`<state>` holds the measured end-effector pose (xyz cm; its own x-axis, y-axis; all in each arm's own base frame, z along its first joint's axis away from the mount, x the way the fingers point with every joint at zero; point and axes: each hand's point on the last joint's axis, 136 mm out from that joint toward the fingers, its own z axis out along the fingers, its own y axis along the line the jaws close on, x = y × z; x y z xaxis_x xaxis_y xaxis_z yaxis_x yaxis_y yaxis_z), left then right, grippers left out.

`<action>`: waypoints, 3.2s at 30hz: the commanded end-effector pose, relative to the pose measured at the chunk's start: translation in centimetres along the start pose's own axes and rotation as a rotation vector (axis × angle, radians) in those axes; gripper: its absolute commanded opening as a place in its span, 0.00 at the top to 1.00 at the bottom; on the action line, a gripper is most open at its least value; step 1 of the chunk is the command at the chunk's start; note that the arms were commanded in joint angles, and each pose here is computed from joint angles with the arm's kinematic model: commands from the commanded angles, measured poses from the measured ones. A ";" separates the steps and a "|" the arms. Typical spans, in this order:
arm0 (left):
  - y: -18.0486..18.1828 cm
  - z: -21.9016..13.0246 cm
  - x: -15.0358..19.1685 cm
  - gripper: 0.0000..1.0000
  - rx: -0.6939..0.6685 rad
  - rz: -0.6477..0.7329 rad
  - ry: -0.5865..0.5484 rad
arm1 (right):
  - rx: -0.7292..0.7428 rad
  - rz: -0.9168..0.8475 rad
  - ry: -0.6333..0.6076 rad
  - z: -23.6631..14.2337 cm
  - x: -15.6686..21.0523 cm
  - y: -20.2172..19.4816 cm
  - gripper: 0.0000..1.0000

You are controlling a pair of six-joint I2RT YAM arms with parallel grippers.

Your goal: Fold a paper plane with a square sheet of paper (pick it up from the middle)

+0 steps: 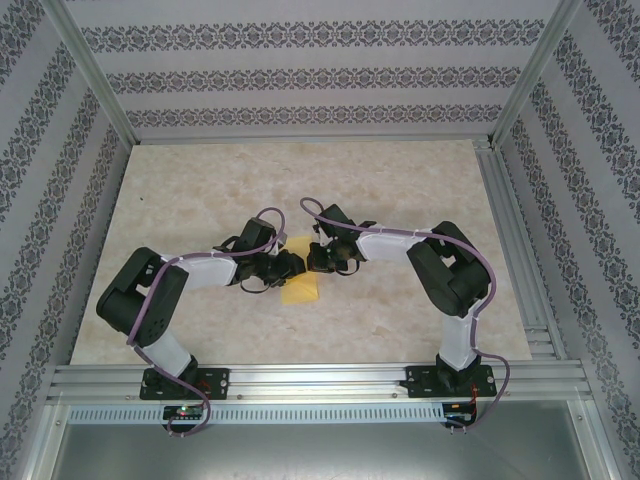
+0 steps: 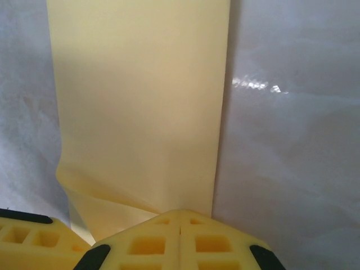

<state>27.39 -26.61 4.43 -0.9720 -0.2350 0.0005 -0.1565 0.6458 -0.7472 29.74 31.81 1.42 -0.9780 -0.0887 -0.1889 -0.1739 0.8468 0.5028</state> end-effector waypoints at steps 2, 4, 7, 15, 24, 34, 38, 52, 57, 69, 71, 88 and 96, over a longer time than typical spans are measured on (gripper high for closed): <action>-2.1 -0.1 0.4 0.72 0.065 0.028 0.016 | 0.066 -0.004 0.010 0.9 0.2 -1.2 0.95; -2.0 0.2 0.6 0.73 0.064 0.030 0.025 | 0.068 -0.001 0.013 1.0 0.3 -1.3 0.95; -1.7 0.6 0.9 0.74 0.057 0.026 0.038 | 0.069 0.004 0.013 1.0 0.3 -1.3 0.95; 0.2 1.4 1.0 0.80 -0.001 -0.002 0.047 | 0.069 0.017 0.010 0.8 0.3 -1.5 0.95; 0.8 1.8 0.9 0.80 -0.025 -0.004 0.050 | 0.053 0.017 -0.006 0.2 0.3 -1.4 0.95; 0.9 1.8 0.9 0.80 -0.032 0.000 0.049 | 0.017 -0.009 -0.038 -1.5 -0.2 0.0 0.91; 0.9 1.8 0.9 0.80 -0.032 0.001 0.050 | 0.021 -0.012 -0.044 -1.6 -0.4 0.0 0.91; 2.3 2.0 1.1 0.84 -0.096 -0.032 0.059 | 0.053 0.004 -0.063 -2.0 -1.1 -0.1 0.82; 3.1 2.0 1.3 0.85 -0.131 -0.049 0.059 | 0.043 0.007 -0.109 -3.6 -1.6 0.6 0.79; 3.8 1.6 0.9 0.85 -0.176 -0.076 0.025 | -0.053 -0.012 -0.046 -4.9 3.0 2.3 0.84; 3.8 1.6 0.9 0.85 -0.175 -0.081 0.021 | -0.076 -0.023 -0.026 -4.8 4.0 3.0 0.85; 2.9 1.6 0.5 0.85 -0.142 -0.101 0.005 | -0.052 -0.041 0.066 -1.9 7.0 3.2 0.89; 2.9 1.5 0.5 0.85 -0.143 -0.102 0.003 | 0.009 -0.031 0.065 -1.5 6.9 1.8 0.90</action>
<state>26.57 -26.72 1.86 -0.9624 -0.2581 0.0850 -0.2453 0.6907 -0.6802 22.20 32.14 2.79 -0.9778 -0.1511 -0.1454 -0.2053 0.8306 0.5177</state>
